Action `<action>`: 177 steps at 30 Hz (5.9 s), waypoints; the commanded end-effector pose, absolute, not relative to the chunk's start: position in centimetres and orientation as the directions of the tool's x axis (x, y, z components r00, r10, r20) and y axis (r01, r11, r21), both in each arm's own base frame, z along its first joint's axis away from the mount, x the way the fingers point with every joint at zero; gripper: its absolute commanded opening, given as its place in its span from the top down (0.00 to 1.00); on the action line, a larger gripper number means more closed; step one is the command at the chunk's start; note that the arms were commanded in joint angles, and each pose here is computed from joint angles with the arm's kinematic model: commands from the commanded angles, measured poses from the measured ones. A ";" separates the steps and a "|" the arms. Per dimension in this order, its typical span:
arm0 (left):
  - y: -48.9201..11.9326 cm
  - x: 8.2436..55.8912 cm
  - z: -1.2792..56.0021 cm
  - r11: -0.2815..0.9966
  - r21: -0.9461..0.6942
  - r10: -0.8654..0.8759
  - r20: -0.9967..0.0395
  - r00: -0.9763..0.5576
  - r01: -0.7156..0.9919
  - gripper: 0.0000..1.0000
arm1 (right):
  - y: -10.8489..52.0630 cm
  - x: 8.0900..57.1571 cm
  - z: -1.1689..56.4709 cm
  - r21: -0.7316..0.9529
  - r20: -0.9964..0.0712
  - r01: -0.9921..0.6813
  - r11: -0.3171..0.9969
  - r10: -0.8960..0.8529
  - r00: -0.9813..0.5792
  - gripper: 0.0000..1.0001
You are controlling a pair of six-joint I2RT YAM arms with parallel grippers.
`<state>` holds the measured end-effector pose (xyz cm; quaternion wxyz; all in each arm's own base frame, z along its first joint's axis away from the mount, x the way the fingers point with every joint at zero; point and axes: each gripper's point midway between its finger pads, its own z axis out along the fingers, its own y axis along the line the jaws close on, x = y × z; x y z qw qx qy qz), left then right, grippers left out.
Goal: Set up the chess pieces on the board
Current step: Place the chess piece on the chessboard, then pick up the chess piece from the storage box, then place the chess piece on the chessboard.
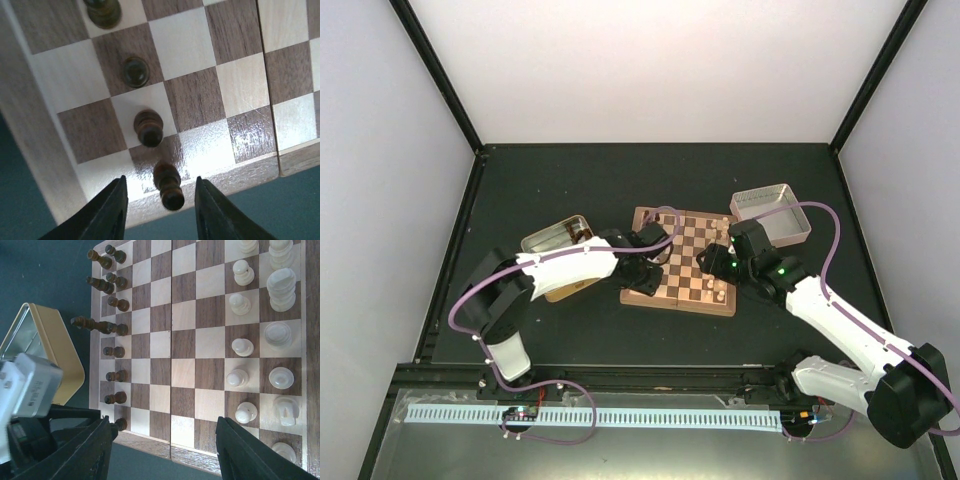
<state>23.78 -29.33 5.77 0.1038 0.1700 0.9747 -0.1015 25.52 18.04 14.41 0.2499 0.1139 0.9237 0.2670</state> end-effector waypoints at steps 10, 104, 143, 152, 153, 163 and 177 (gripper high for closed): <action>-21.9 30.4 14.2 0.985 -0.080 0.092 -0.494 -0.865 0.151 0.55 | 18.1 26.0 15.0 0.556 -0.427 0.069 0.828 0.356 -0.831 0.43; -25.4 22.3 27.4 0.281 -0.597 0.135 -0.751 -0.646 0.752 0.92 | 32.3 24.4 29.6 0.745 -0.587 -0.560 0.362 -0.041 -0.808 0.29; -18.8 28.7 26.7 0.771 -0.387 -0.051 -0.829 -0.556 0.506 0.27 | 31.0 29.8 24.2 0.434 -0.703 -0.593 0.678 -0.156 -0.694 0.99; -14.8 28.1 27.9 0.857 -0.362 -0.169 -0.870 -0.464 0.367 0.25 | 30.8 32.5 21.2 0.216 -0.759 -0.613 0.760 -0.264 -0.595 0.99; -14.7 27.8 28.2 0.855 -0.362 -0.173 -0.873 -0.456 0.370 0.25 | 30.9 32.4 20.9 0.199 -0.761 -0.619 0.760 -0.278 -0.586 0.99; -13.6 24.9 27.1 0.841 -0.447 -0.232 -0.807 -0.543 0.306 0.24 | 33.6 31.5 18.3 0.062 -0.756 -0.686 0.725 -0.414 -0.506 0.99; -13.4 25.8 24.9 0.854 -0.469 -0.260 -0.758 -0.598 0.224 0.24 | 35.2 30.0 13.6 0.043 -0.714 -0.716 0.697 -0.480 -0.510 0.99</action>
